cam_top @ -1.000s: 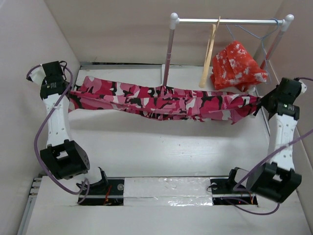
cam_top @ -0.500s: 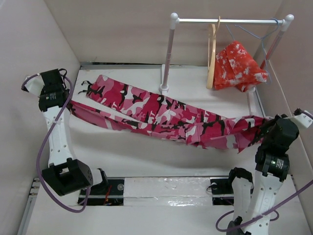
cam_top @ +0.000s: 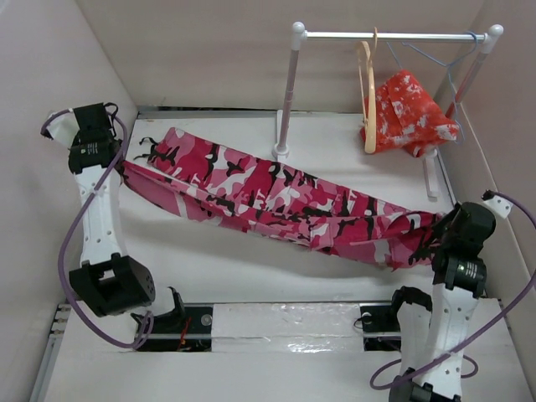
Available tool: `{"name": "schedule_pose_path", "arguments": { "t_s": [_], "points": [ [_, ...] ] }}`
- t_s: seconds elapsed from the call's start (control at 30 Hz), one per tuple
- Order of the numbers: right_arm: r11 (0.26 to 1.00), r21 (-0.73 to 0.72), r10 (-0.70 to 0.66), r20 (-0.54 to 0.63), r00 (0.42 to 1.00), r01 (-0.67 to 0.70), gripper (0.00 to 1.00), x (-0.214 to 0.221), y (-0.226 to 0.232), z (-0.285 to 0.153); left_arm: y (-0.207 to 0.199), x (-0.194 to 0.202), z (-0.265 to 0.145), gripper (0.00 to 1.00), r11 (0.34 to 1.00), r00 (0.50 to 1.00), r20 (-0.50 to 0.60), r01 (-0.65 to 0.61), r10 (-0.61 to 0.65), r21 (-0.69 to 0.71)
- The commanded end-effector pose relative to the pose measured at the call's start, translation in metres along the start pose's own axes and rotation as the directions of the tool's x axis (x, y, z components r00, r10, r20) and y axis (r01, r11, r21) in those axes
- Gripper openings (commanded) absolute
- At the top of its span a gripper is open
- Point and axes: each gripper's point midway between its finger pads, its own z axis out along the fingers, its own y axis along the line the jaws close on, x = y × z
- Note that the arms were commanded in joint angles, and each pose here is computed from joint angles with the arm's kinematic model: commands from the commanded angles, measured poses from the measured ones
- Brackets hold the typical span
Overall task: Place the trousers on the hanger
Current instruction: Fold the trousers at the center of the board.
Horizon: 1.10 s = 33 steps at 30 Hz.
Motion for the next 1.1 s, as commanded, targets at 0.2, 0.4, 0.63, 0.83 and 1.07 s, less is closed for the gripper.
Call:
{"name": "schedule_pose_path", "arguments": {
  "t_s": [0.2,0.4,0.63,0.83,1.07],
  "points": [
    [0.996,0.066,0.062,-0.028,0.998,-0.060,0.03,-0.004,0.007,0.055,-0.057,-0.016,0.030,0.00,0.989,0.997,0.075,-0.024,0.013,0.148],
    [0.984,0.174,0.064,-0.100,0.993,-0.045,0.00,-0.007,-0.008,0.085,-0.074,0.018,0.071,0.00,0.986,0.989,0.044,-0.148,0.145,0.076],
    [0.971,0.237,0.073,-0.195,0.978,-0.025,0.00,0.011,-0.014,0.122,-0.095,0.026,0.102,0.00,0.970,0.971,0.049,-0.237,0.235,0.051],
    [0.963,0.270,0.086,-0.244,0.966,-0.017,0.00,0.021,-0.016,0.146,-0.120,0.039,0.117,0.00,0.953,0.951,0.079,-0.301,0.299,0.017],
    [0.960,0.278,0.099,-0.235,0.967,-0.031,0.00,0.011,-0.011,0.165,-0.164,0.060,0.124,0.00,0.909,0.896,0.159,-0.416,0.414,-0.025]
  ]
}}
